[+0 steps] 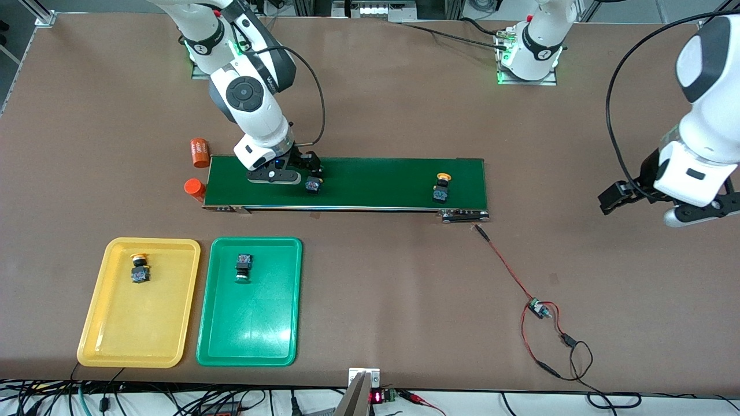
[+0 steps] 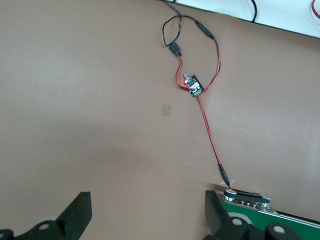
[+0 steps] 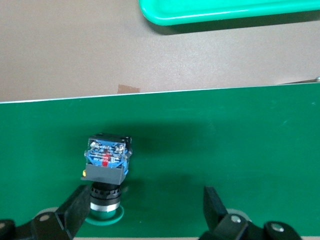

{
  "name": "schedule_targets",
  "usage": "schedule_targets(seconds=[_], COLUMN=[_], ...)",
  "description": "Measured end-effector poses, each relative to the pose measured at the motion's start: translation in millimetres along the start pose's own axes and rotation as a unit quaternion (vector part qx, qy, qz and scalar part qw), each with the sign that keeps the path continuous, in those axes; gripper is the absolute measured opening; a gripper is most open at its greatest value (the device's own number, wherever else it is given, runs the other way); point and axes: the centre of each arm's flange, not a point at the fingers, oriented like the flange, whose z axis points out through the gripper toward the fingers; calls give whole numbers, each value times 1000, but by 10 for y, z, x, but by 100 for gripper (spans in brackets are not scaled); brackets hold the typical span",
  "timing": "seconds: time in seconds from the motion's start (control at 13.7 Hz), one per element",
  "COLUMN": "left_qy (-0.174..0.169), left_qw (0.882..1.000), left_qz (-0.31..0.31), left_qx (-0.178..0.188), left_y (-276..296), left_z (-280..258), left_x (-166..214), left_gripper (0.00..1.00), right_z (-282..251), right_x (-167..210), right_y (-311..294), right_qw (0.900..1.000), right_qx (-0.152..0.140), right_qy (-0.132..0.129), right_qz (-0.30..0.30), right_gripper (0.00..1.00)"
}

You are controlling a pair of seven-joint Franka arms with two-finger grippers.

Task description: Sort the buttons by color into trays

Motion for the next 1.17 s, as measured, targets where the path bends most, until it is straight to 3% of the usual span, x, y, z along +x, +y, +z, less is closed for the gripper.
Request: schedule_targets(seconds=[0.22, 0.58, 1.02, 1.17], left_qy=[-20, -14, -36, -31], left_qw=[999, 997, 994, 993], left_qz=[-26, 67, 101, 107], left_qx=[-9, -27, -26, -27], left_y=[-234, -518, -363, -286], left_z=[-142, -517, -524, -504], left_x=[79, 191, 83, 41], left_gripper=[100, 100, 100, 100], right_z=[5, 87, 252, 250], right_x=[3, 19, 67, 70], right_y=[4, 42, 100, 99], right_qw=[1000, 1000, 1000, 1000], right_qx=[-3, -12, -13, -13], right_qy=[2, 2, 2, 2], right_qz=[-3, -11, -12, -13], right_gripper=[100, 100, 100, 93])
